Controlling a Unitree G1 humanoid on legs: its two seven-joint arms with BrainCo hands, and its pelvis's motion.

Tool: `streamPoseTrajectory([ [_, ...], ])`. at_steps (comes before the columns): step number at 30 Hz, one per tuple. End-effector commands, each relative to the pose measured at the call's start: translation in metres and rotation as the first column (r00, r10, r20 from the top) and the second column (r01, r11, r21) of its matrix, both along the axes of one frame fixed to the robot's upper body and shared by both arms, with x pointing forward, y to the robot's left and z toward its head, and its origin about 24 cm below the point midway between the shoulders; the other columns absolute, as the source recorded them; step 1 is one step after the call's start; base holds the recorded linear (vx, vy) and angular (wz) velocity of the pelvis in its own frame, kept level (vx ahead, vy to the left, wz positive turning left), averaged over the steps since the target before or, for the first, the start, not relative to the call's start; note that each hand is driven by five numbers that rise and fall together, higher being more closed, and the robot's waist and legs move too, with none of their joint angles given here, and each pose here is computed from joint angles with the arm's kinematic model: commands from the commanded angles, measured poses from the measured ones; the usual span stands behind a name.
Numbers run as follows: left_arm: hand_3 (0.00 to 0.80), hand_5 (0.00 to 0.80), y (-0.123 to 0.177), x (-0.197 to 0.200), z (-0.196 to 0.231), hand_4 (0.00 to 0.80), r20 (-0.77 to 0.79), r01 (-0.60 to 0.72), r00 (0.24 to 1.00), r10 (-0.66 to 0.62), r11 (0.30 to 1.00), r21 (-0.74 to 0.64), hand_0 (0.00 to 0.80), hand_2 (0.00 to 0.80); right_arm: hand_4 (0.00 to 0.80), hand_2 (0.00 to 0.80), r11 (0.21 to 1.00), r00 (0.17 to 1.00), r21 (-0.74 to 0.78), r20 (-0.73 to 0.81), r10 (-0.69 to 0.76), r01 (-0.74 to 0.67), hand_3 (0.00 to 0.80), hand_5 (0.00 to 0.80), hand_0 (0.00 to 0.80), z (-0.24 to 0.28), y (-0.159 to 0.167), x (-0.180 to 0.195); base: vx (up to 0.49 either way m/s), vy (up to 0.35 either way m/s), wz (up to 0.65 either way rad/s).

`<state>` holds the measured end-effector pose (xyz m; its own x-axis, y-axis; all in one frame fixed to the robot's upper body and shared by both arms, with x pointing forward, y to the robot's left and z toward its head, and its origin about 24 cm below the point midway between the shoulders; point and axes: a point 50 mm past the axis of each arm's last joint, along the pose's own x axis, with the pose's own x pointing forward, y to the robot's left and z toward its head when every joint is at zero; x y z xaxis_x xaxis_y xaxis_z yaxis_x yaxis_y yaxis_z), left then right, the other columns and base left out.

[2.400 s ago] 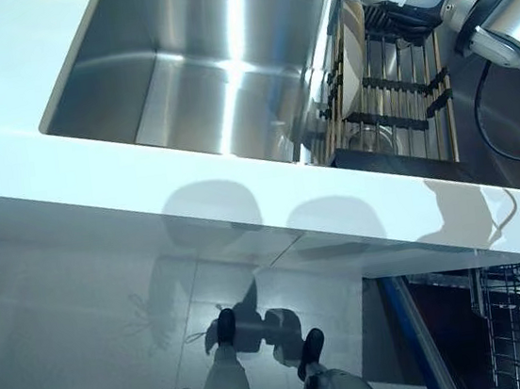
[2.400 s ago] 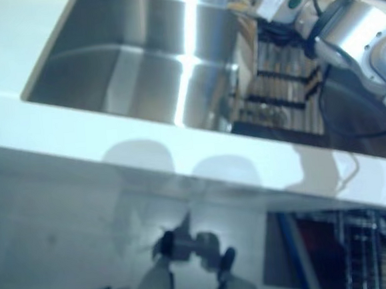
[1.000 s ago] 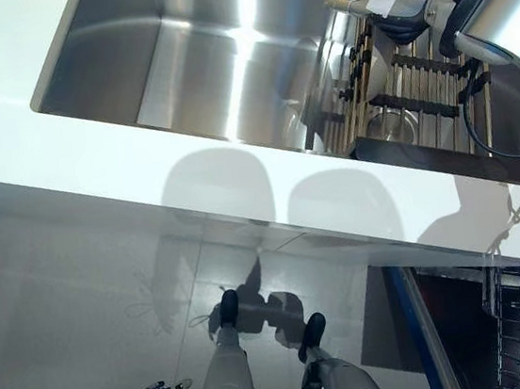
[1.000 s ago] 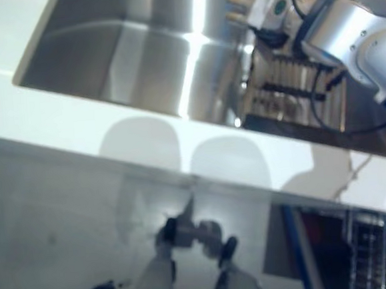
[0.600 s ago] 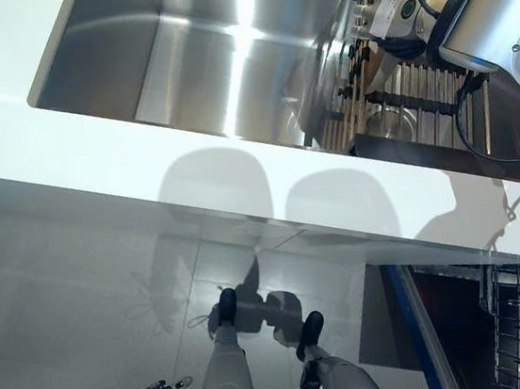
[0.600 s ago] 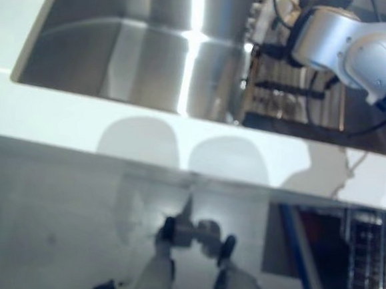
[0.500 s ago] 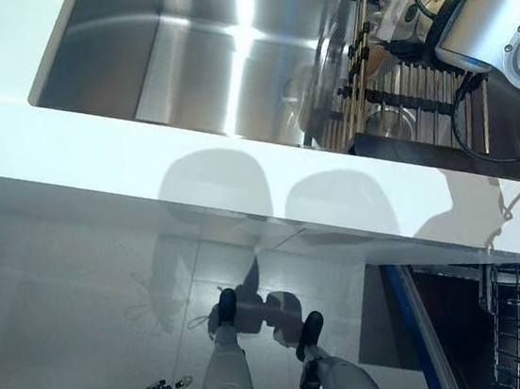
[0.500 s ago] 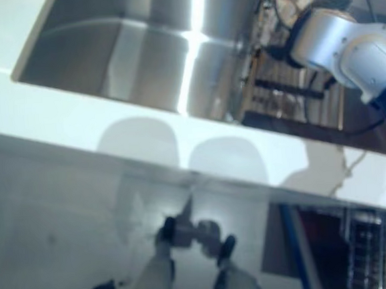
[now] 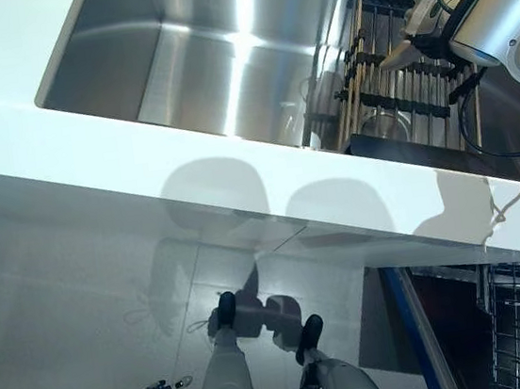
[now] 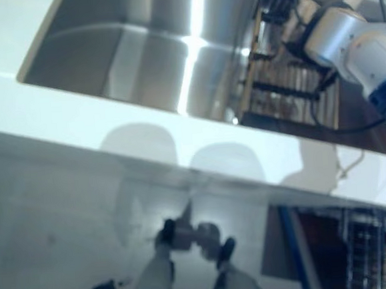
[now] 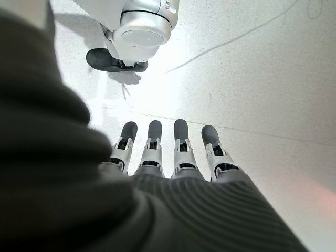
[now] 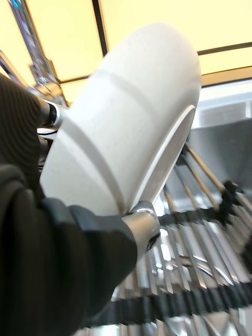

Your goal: Take plates into dishwasher

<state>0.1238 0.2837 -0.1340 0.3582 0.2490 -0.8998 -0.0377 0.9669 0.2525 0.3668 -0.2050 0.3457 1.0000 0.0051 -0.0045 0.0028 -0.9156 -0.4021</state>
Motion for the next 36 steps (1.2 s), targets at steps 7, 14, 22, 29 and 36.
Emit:
streamPoseTrajectory([
  [7, 0.000, 0.000, 0.013, -0.029, -0.004, 0.000, -0.067, -0.027, 0.997, 0.031, 0.998, 0.049, 0.000, 0.000, 0.800, 0.800, 0.925, 0.931, 0.316, 0.353, 0.091, -0.210, 0.800, 0.800, 0.800, 0.065, -0.016, -0.021, 0.004, -0.002, 0.00],
  [14, 0.000, 0.000, 0.011, -0.046, -0.009, 0.000, -0.112, -0.024, 0.993, 0.030, 0.998, 0.053, 0.000, 0.000, 0.800, 0.800, 0.665, 0.879, 0.642, 0.475, 0.047, -0.382, 0.800, 0.800, 0.800, 0.081, -0.039, -0.035, 0.051, -0.002, -0.06],
  [22, 0.000, 0.000, 0.010, -0.066, -0.014, 0.000, -0.166, -0.025, 0.986, 0.034, 0.998, 0.058, 0.000, 0.000, 0.800, 0.800, 0.410, 0.877, 0.829, 0.465, -0.125, -0.381, 0.800, 0.800, 0.800, 0.070, -0.092, -0.046, 0.072, 0.016, -0.14],
  [29, 0.000, 0.000, 0.016, -0.072, -0.013, 0.000, -0.183, -0.021, 0.982, 0.034, 0.997, 0.071, 0.000, 0.000, 0.800, 0.800, 0.260, 0.879, 0.908, 0.395, -0.267, -0.329, 0.800, 0.800, 0.800, 0.050, -0.140, -0.063, 0.076, -0.011, -0.16],
  [36, 0.000, 0.000, 0.019, -0.071, -0.011, 0.000, -0.195, 0.020, 0.981, -0.006, 0.997, 0.069, 0.000, 0.000, 0.800, 0.800, 0.067, 0.888, 0.945, 0.323, -0.328, -0.319, 0.800, 0.800, 0.800, 0.028, -0.173, -0.078, 0.022, -0.015, -0.23],
])
